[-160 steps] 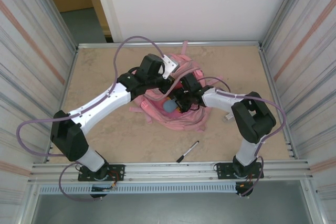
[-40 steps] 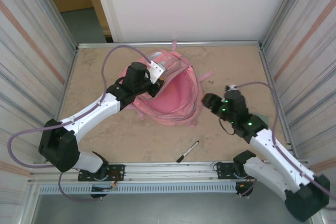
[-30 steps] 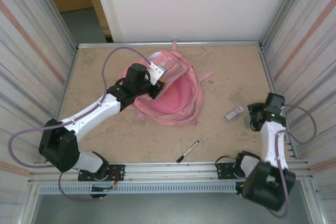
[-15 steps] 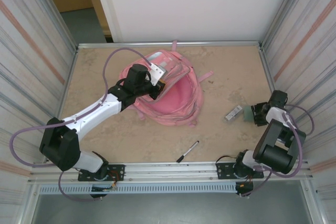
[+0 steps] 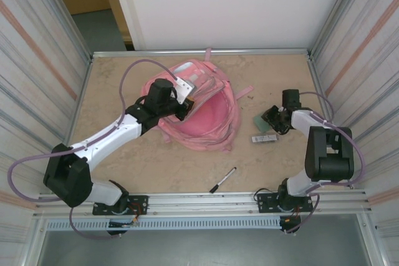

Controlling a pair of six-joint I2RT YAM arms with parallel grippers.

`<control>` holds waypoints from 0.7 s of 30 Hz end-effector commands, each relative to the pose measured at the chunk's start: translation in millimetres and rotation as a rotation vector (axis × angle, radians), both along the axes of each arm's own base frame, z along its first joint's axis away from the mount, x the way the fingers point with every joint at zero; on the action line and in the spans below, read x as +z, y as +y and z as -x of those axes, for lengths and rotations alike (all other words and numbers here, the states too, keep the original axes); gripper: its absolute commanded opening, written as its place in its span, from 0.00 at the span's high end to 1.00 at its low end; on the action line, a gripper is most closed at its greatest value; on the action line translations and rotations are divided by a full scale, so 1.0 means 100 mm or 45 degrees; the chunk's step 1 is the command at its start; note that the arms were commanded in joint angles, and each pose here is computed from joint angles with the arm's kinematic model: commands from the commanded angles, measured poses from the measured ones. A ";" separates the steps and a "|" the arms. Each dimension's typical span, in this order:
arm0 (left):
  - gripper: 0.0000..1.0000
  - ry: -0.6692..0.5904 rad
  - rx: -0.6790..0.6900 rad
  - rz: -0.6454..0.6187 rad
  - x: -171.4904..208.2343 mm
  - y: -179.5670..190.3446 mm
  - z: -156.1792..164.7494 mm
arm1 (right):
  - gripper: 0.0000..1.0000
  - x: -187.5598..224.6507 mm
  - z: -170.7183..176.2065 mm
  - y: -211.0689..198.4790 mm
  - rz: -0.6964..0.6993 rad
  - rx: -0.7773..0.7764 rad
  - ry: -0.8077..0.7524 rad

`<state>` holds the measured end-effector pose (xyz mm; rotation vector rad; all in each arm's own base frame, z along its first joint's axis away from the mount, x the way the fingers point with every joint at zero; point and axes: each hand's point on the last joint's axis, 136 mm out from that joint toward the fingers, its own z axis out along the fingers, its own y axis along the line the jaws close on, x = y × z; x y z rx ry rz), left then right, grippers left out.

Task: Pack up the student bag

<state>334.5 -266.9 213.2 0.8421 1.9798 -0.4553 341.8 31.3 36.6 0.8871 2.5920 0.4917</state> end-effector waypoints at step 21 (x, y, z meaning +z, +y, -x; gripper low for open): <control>1.00 -0.020 0.067 0.133 0.27 0.10 0.08 | 0.35 0.10 0.35 -0.06 -0.019 0.055 0.119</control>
